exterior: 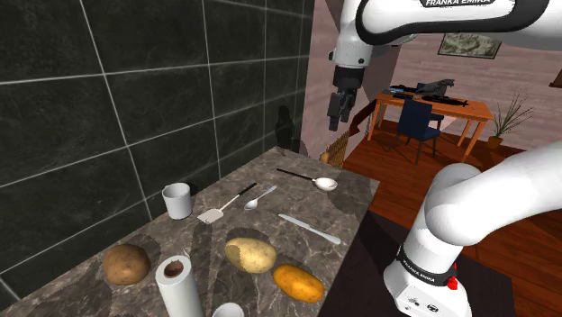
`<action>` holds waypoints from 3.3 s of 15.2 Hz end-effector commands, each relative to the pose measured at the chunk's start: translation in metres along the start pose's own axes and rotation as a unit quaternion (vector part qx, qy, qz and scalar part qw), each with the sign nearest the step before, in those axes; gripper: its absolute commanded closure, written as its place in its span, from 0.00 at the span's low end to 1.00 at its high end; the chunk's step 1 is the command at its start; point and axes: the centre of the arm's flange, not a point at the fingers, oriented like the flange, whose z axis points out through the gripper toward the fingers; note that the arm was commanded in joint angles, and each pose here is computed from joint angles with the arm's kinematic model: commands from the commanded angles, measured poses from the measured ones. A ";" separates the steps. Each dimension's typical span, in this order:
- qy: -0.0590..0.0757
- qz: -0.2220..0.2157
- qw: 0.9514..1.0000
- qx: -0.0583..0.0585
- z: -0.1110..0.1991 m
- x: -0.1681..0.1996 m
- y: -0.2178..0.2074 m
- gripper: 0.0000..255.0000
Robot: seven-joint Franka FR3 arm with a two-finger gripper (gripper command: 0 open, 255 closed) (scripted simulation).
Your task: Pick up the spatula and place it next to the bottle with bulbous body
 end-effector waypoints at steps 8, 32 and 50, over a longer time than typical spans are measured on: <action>-0.006 -0.145 0.989 -0.006 0.056 0.073 0.016 0.00; -0.025 -0.599 0.800 -0.023 0.255 0.293 -0.079 0.00; -0.029 -0.701 0.712 -0.027 0.350 0.326 -0.132 0.00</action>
